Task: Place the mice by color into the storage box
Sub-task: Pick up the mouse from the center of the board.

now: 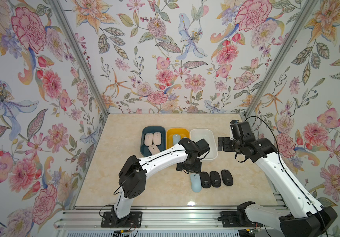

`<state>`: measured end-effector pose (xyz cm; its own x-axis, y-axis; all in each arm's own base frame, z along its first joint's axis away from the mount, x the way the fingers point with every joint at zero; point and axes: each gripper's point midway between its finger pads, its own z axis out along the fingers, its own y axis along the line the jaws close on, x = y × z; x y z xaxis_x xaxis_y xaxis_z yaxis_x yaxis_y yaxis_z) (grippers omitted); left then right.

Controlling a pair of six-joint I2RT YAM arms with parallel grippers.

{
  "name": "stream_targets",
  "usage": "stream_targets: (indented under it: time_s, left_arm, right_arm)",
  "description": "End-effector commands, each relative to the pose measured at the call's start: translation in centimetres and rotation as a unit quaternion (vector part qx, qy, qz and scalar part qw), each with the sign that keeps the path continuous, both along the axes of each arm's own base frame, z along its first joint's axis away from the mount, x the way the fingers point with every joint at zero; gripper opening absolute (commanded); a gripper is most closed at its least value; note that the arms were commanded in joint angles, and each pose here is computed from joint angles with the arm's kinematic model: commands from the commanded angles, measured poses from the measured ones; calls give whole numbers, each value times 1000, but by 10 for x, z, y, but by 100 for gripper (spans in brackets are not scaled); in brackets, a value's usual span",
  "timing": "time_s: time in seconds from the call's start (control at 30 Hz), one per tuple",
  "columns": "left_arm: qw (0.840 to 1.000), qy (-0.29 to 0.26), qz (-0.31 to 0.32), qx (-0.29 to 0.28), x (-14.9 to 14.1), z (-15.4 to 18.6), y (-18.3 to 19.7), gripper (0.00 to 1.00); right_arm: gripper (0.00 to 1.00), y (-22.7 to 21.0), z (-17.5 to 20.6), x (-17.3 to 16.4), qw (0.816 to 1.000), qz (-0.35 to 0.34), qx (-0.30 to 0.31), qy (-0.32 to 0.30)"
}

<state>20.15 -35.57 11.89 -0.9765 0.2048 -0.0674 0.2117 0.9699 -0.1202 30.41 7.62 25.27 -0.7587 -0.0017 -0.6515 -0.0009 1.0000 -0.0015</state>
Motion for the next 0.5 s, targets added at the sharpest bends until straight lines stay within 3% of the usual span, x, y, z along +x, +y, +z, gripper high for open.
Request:
stream_targets:
  time_s: [0.0, 0.2, 0.47]
  left_arm:
    - [999, 2, 32, -37, -13, 7, -8, 82]
    - [999, 28, 15, -37, -46, -15, -14, 84]
    - [998, 43, 0, -45, -55, -33, -29, 85]
  right_arm:
    - [99, -5, 8, -4, 1000, -2, -5, -4]
    - [99, -7, 3, -8, 1000, -3, -5, -1]
    - [99, -9, -2, -12, 1000, -6, -6, 4]
